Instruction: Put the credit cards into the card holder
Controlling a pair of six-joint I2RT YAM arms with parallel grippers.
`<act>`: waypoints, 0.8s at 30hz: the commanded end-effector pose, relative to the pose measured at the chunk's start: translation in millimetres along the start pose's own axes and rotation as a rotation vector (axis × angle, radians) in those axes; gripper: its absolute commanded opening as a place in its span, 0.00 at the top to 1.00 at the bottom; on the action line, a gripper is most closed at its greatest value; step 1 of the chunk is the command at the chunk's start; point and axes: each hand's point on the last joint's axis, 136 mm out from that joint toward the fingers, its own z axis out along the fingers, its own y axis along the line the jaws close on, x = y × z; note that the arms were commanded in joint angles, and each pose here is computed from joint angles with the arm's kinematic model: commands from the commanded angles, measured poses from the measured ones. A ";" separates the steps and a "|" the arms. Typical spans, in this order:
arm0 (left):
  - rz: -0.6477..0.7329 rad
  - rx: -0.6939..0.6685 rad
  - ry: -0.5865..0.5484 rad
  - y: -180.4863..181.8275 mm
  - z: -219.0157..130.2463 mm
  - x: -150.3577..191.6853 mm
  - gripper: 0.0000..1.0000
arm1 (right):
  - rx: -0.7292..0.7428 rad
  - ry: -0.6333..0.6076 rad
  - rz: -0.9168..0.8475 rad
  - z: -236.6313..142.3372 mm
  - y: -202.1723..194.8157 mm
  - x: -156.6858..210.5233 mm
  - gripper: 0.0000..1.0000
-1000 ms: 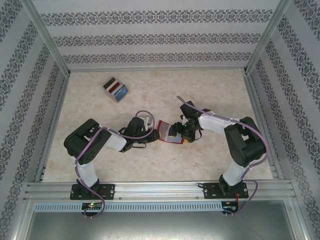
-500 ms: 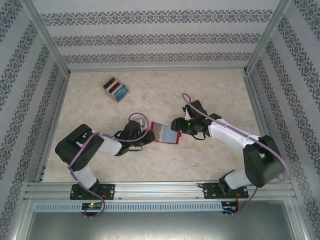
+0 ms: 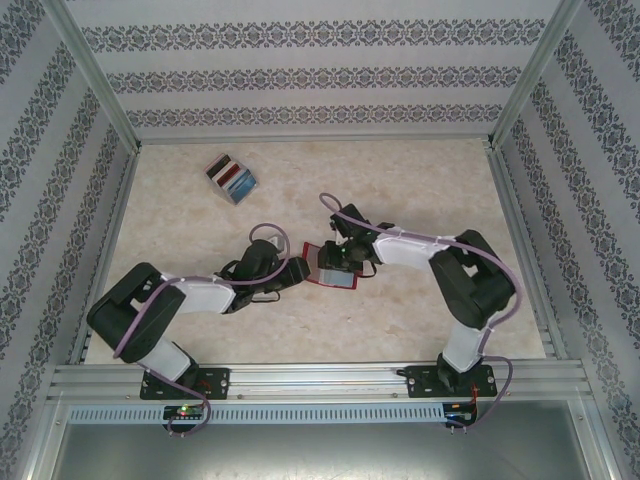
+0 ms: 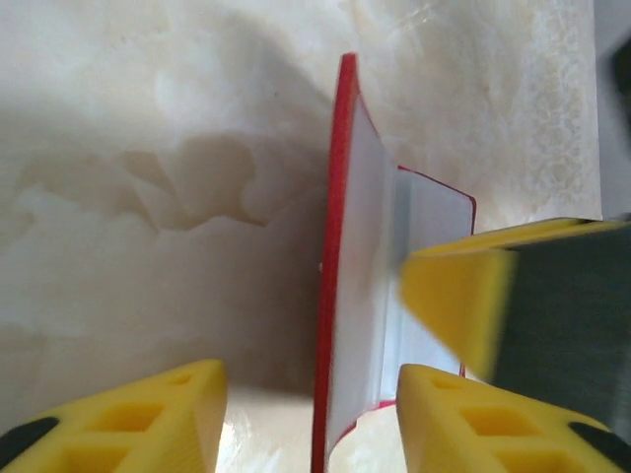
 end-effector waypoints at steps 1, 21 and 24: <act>0.016 -0.080 -0.022 13.7 -14.7 -8.0 0.48 | 0.032 0.003 -0.037 5.4 5.1 -2.9 0.54; -0.097 -0.312 -0.207 45.3 -90.6 -195.8 0.15 | -0.057 -0.189 -0.183 -64.5 37.3 -33.2 0.38; -0.074 -0.396 -0.227 54.9 -95.1 -222.6 0.13 | -0.050 -0.244 -0.178 -82.2 27.0 -40.0 0.37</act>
